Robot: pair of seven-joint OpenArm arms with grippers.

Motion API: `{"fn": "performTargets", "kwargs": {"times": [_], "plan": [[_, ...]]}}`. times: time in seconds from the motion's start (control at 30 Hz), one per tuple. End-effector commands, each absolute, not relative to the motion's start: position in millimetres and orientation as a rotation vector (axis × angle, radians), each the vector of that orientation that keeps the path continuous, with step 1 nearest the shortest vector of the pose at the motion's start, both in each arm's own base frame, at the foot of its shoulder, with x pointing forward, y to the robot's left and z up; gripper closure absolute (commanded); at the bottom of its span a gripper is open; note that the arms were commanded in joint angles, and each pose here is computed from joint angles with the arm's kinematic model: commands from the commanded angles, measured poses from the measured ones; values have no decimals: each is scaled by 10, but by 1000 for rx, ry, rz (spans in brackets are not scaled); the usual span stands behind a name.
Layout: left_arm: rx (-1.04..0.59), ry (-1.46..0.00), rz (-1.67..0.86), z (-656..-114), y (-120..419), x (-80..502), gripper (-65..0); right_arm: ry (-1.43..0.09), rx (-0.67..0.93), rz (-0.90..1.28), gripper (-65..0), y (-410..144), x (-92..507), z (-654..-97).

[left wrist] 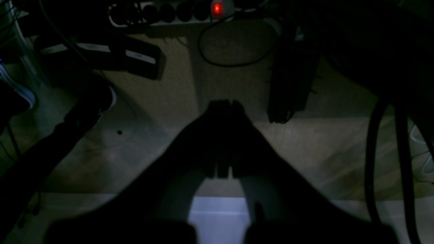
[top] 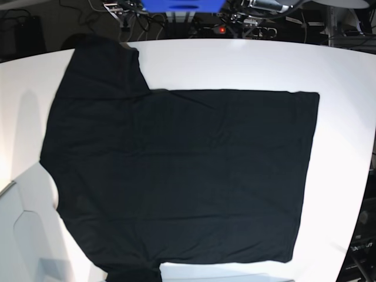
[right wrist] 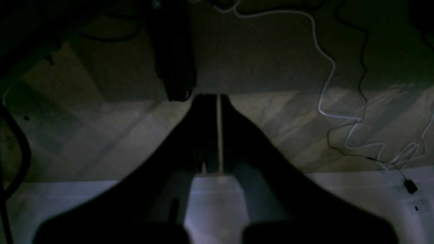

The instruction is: Fold the T-shirt properly

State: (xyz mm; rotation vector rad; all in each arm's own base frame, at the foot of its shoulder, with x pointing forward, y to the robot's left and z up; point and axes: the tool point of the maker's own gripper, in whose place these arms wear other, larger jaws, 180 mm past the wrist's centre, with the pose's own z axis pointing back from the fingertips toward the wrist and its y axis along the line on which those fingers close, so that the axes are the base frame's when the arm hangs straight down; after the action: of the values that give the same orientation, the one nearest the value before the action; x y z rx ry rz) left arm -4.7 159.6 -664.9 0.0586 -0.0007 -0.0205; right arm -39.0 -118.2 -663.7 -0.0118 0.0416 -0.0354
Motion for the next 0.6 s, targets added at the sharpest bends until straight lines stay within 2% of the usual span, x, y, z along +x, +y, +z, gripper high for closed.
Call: {"fn": "performTargets", "kwargs": {"times": [0.0,0.57], "plan": [[75,1,-19,-6646,1640,-73,0,47,15,-42,0,-1117,-430,-6632],[75,18,-20,-6643,1640,-192,0,51,13,-37,0,-1125,-466,-6629]]}}
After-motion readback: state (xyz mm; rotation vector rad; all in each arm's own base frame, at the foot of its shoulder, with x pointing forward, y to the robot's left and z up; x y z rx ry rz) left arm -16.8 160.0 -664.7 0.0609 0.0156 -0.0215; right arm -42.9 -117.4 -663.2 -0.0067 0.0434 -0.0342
